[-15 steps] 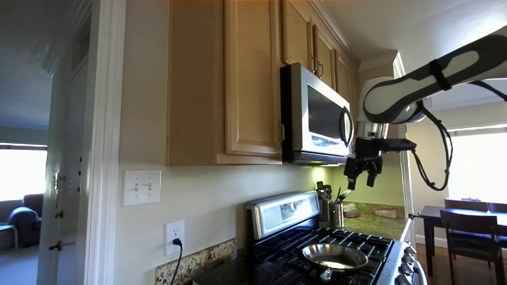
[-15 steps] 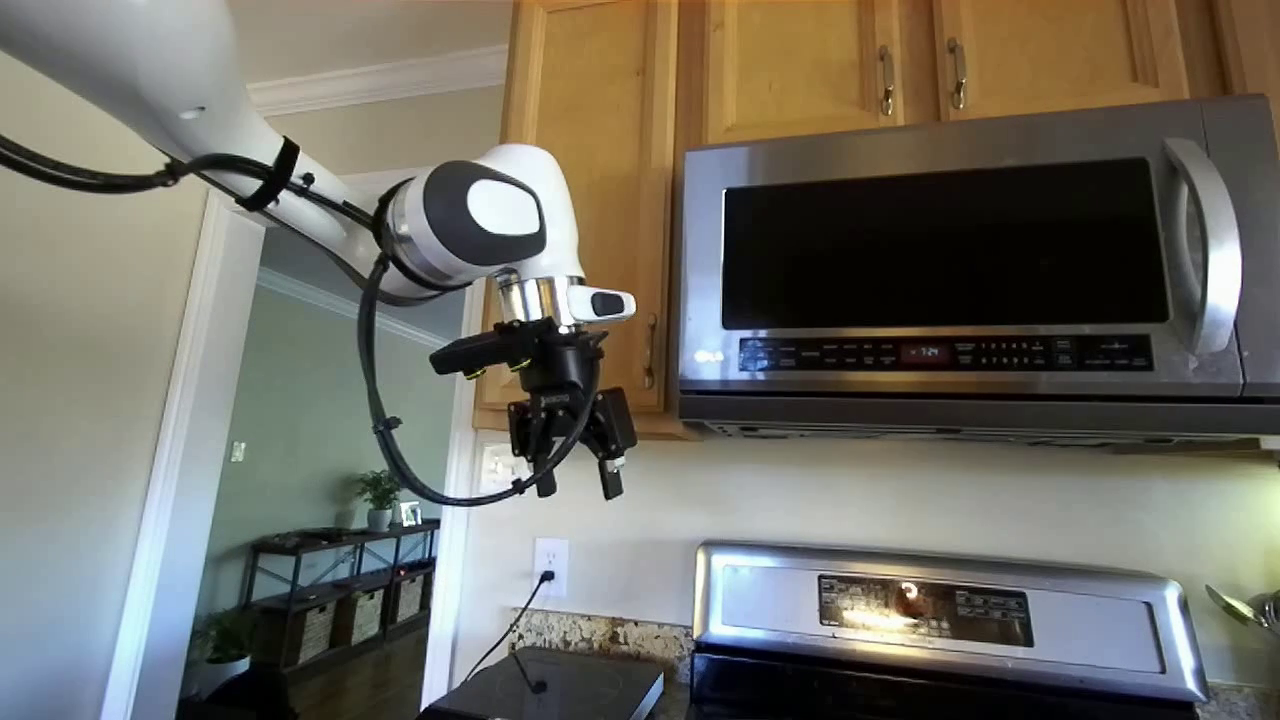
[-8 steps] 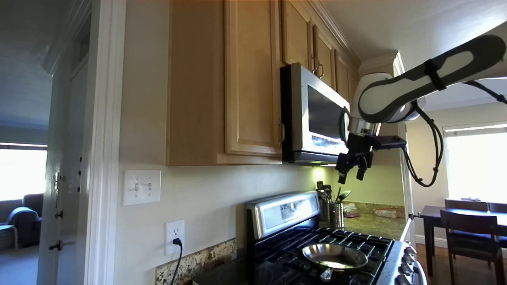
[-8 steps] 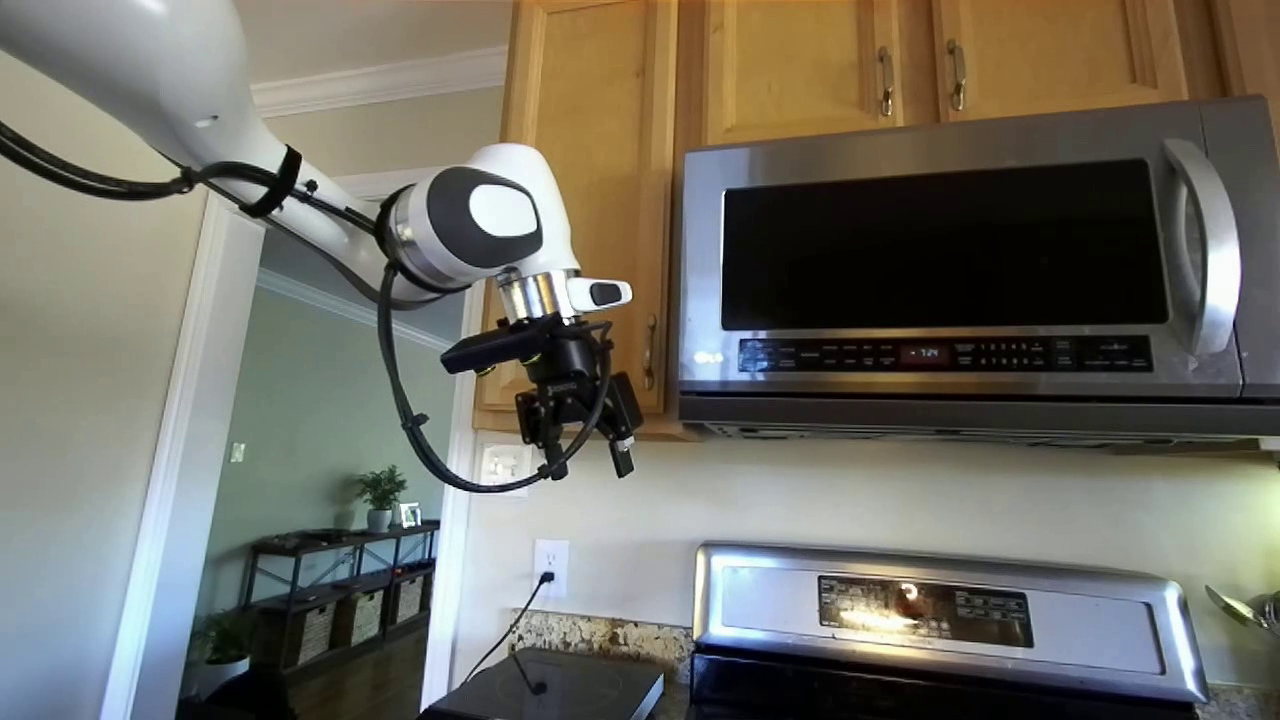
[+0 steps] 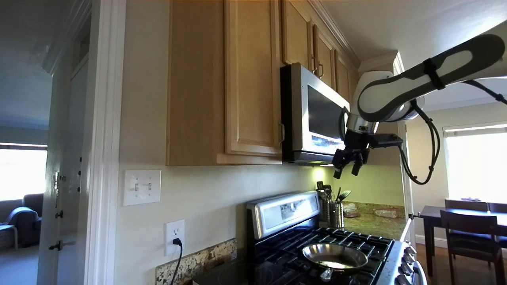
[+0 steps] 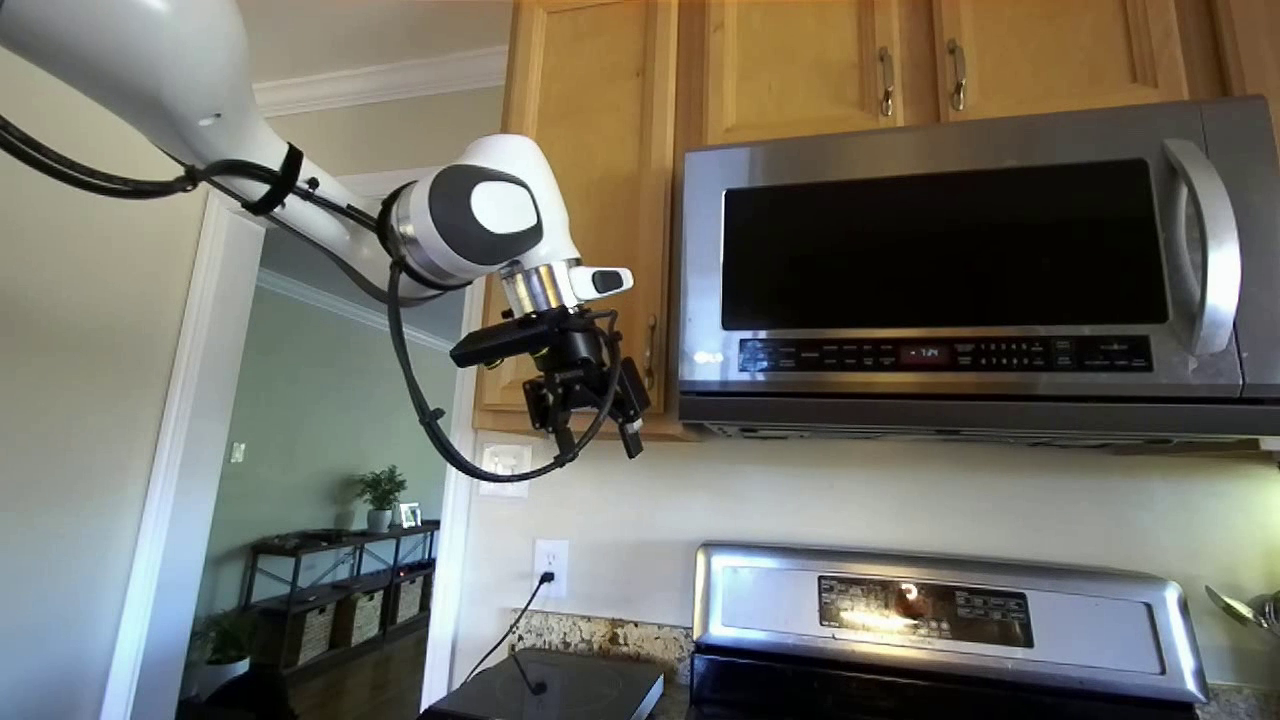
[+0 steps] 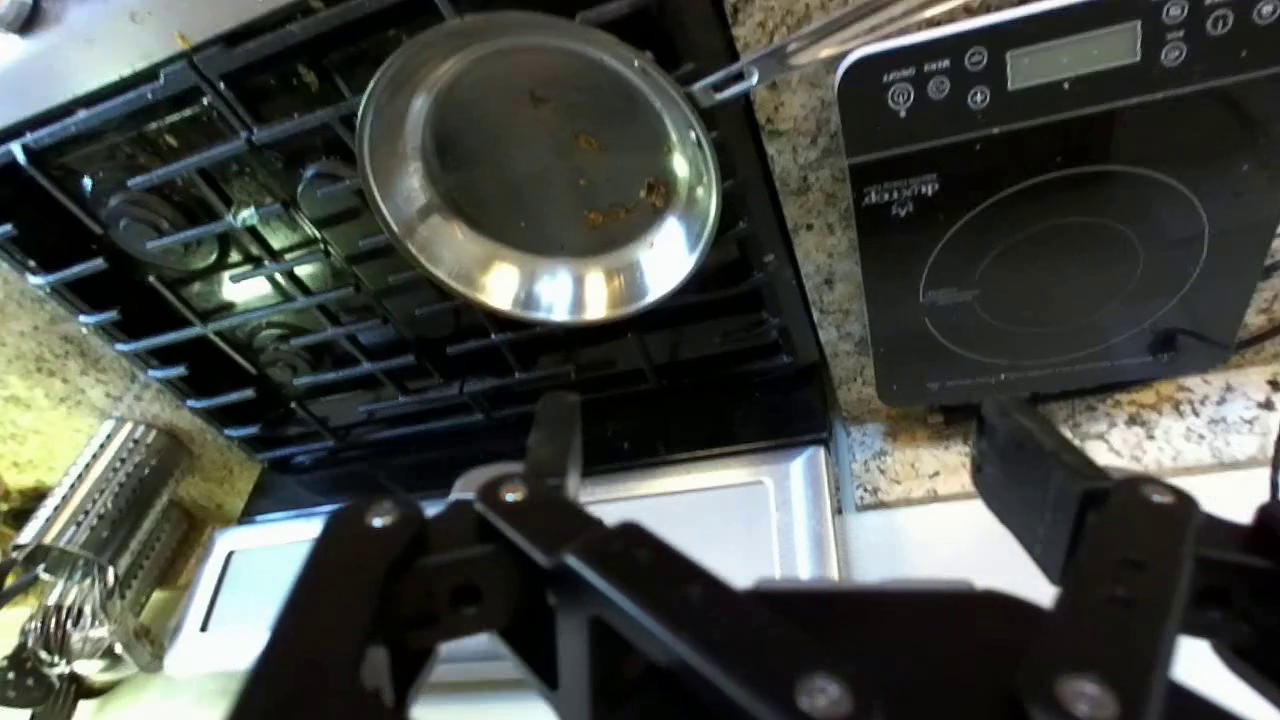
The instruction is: Open the cupboard door to the far left
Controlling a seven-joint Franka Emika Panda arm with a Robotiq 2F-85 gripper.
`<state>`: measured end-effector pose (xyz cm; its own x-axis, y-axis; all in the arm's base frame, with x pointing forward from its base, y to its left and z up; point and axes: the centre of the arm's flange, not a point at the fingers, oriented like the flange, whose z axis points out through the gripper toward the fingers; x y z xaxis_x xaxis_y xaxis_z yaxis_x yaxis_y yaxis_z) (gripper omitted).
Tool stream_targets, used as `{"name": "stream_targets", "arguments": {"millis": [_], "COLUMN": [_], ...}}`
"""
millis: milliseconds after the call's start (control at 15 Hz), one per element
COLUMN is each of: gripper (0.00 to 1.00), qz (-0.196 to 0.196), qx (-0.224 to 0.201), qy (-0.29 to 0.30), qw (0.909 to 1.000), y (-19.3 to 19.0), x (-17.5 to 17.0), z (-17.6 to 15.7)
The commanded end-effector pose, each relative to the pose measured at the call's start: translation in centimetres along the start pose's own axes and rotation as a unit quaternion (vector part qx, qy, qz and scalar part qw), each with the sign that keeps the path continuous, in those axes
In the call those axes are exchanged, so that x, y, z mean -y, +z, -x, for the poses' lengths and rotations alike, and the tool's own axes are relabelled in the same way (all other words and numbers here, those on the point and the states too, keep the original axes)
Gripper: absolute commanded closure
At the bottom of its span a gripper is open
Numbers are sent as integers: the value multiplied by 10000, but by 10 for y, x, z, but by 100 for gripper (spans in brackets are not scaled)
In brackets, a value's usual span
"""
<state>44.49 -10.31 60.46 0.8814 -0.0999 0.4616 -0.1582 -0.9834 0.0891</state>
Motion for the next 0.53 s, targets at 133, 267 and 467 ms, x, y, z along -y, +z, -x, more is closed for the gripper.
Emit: {"name": "stream_targets", "arguments": {"millis": [133,267,467], "gripper": [0,0,0], "qz": [-351,-494,-485], "qx": [-939,-1252,-1626], "qy": [-109,-189,-319], "qw": [9949,9907,9850], "y": [-20,-27,-35], "x": [12,23,35], "z": [-56,-75,-106]}}
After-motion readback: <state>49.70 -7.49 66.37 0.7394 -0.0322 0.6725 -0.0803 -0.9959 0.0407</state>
